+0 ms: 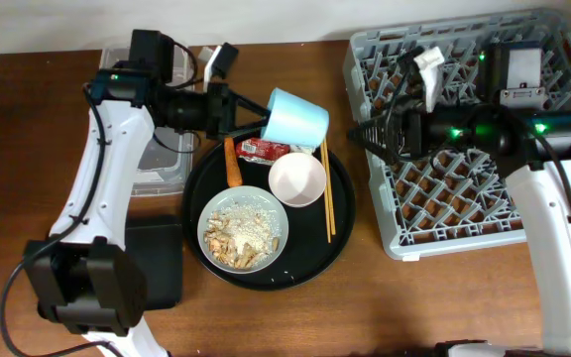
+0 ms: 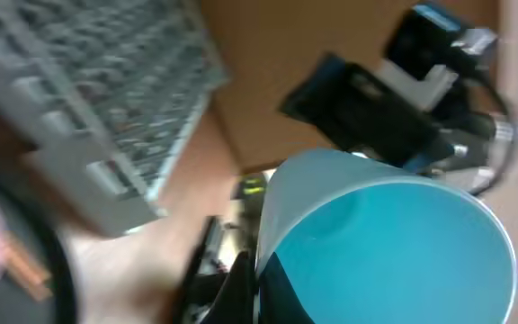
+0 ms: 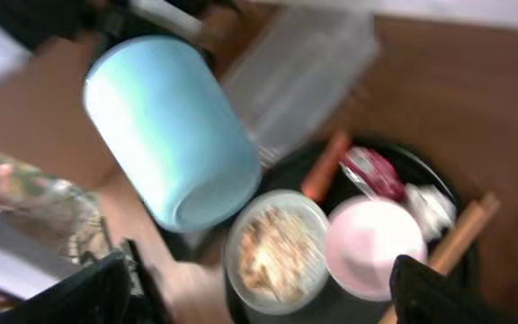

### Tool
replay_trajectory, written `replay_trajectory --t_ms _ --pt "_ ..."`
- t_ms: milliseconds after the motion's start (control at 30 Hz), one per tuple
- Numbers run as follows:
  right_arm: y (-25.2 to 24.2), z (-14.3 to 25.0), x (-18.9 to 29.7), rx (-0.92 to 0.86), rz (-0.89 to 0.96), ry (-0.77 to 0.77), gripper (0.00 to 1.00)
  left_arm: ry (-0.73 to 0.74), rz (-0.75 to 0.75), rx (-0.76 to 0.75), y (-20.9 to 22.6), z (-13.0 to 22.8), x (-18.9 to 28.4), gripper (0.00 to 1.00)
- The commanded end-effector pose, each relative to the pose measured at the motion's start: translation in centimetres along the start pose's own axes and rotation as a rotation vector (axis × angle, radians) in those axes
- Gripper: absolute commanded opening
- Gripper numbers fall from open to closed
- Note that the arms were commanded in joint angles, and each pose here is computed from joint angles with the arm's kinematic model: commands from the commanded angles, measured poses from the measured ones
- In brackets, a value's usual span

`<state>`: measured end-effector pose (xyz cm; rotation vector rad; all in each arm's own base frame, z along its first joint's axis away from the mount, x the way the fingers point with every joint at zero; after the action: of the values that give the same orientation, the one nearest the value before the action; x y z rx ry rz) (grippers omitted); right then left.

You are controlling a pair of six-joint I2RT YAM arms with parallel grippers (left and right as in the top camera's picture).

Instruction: Sort waste into correct bins and load items into the dishwasher rack

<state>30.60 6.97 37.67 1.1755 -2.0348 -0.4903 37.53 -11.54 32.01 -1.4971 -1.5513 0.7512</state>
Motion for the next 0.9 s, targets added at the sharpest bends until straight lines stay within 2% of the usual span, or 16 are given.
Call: replay_trajectory --t_ms 0,133,233,433,467,567,667,700,733,767,800,867 --pt "2.2 -1.0 0.5 0.113 -0.181 -0.047 0.9 -0.003 0.183 -0.025 -2.1 -0.1 -0.8 0.0" --pt "3.5 -1.3 -0.6 0.191 -0.251 -0.044 0.89 0.041 0.208 -0.03 -2.7 0.2 -2.6 0.0" --pt "5.4 -0.9 -2.9 0.241 -0.296 0.003 0.85 0.043 0.209 -0.031 -2.7 0.2 -2.7 0.0" --pt "5.5 -0.3 -3.7 0.214 -0.256 0.039 0.83 0.039 0.21 -0.078 -2.7 -0.1 -2.8 0.0" --pt "5.5 -0.4 -3.7 0.217 -0.255 0.038 0.79 0.039 0.21 -0.079 -2.7 -0.1 -2.8 0.0" --pt "5.3 -0.2 -3.8 0.2 -0.221 0.047 0.76 0.039 0.21 -0.08 -2.7 -0.1 -2.8 0.0" --pt "5.1 -0.2 -3.8 0.197 -0.183 0.047 0.68 0.039 0.21 -0.08 -2.7 -0.1 -2.8 0.0" --pt "5.1 -0.2 -3.8 0.197 -0.182 0.046 0.65 0.039 0.21 -0.08 -2.7 -0.1 -2.8 0.03" --pt "5.1 -0.2 -3.7 0.198 -0.182 0.045 0.62 0.039 0.21 -0.08 -2.7 -0.1 -2.8 0.18" --pt "5.2 -0.2 -3.6 0.202 -0.177 0.041 0.57 0.039 0.208 -0.081 -2.6 -0.1 -2.8 0.41" --pt "5.1 -0.3 -3.3 0.2 -0.169 0.032 0.51 0.039 0.208 -0.088 -2.6 -0.2 -2.8 0.43" --pt "4.3 -0.6 -1.7 0.134 -0.104 -0.004 0.51 0.037 0.208 -0.105 -2.6 -0.3 -2.8 0.5"
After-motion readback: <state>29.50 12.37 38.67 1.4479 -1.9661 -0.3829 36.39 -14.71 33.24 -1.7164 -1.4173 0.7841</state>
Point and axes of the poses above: each gripper's point midway between its finger pads, its own x axis back along the fingers, its own y axis along the line the jaws close on, z = x × y, the point moved 10 cm from there along x, back along the fingers, and after that the axes turned 8 degrees about -x, right-handed, at the moved point
